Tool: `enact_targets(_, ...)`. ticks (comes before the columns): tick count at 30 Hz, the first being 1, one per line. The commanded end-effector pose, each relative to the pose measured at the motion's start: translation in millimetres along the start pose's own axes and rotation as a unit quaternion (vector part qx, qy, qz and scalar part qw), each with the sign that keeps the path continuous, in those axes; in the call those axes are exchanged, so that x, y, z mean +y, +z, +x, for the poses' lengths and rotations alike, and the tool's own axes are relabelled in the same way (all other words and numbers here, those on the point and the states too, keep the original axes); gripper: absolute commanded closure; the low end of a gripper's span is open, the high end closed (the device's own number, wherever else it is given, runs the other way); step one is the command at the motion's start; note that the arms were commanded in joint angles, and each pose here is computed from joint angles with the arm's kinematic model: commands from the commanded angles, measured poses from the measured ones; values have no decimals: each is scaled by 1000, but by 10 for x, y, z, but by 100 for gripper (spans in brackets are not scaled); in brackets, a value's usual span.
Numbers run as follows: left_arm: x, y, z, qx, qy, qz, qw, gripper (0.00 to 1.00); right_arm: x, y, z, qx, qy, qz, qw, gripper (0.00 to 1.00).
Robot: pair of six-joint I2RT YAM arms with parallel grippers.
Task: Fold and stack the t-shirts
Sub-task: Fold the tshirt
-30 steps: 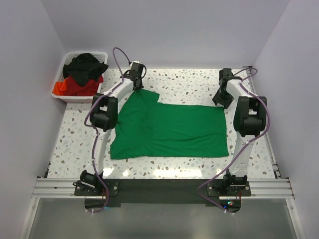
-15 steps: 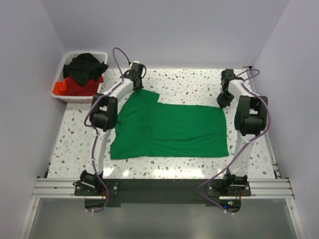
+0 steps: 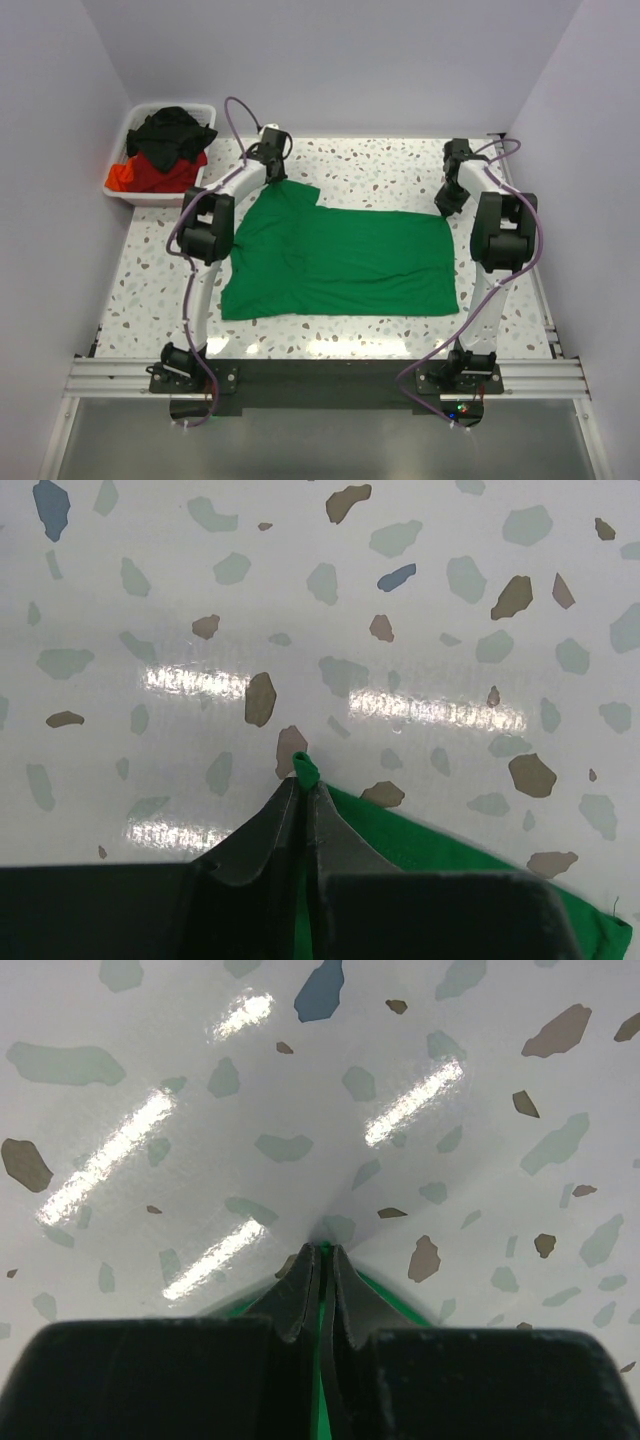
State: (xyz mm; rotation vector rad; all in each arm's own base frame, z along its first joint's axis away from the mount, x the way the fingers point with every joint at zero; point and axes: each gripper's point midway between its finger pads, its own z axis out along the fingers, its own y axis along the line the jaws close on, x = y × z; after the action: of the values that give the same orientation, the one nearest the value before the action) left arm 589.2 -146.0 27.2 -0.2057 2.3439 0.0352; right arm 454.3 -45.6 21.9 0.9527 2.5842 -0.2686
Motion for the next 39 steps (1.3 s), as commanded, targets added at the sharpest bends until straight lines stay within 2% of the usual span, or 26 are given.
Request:
enact_targets(1,-10,-321,-449,-59,-21,23,998,100,2,-286,-201,-32,6,-17,999,100)
enact_targets(21,-43,-937,-819,-109,-41,65,991,100,-73,-641,-214,-54,6,-47,997,100)
enact_targets(39,233,-1636,-438,-91,-36,74,992,100,-301,-842,78,-46,5,-56,997,100)
